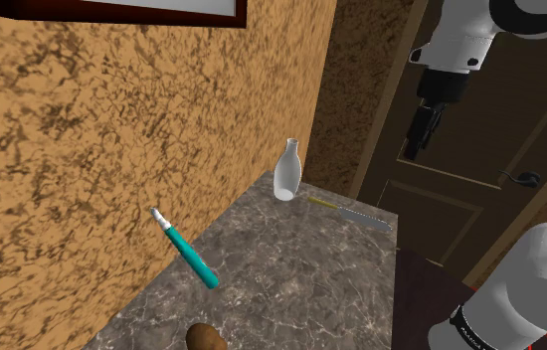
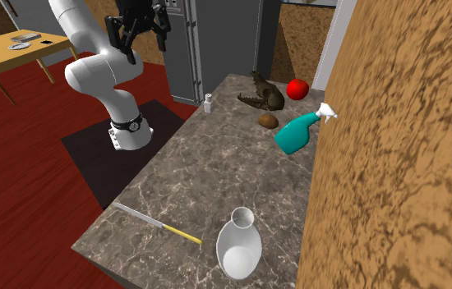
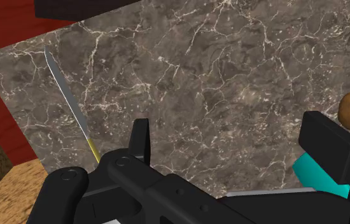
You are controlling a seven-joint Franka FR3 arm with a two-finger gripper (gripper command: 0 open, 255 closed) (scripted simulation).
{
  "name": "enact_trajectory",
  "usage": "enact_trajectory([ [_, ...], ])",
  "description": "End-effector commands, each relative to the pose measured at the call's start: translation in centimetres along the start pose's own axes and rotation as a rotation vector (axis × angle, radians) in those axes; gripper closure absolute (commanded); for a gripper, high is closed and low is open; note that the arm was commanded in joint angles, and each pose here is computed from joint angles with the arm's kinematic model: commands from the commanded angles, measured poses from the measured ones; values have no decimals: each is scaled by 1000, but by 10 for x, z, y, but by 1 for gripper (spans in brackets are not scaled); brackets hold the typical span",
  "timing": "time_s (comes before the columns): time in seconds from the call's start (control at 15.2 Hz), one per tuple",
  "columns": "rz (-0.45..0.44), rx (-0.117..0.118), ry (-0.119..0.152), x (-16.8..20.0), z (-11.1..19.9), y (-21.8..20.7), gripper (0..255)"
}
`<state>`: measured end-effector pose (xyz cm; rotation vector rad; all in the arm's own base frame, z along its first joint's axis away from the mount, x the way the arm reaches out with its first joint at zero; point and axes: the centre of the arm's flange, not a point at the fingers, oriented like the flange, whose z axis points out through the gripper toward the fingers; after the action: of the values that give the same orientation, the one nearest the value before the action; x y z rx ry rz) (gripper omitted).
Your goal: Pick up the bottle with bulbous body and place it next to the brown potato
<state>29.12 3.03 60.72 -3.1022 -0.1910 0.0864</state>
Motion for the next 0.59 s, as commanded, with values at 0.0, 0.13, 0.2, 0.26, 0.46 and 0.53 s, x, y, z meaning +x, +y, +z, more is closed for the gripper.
enact_trajectory([
  [0.0,0,0,0,0,0,0,0],
  [0.13,-1,-2,6,22,9,8,0],
  [0.2,-2,-4,9,34,13,12,0],
  [0.26,-3,-5,12,45,18,16,0],
  [0.46,-5,-8,22,79,31,28,0],
  [0.53,-6,-10,25,90,35,32,0],
])
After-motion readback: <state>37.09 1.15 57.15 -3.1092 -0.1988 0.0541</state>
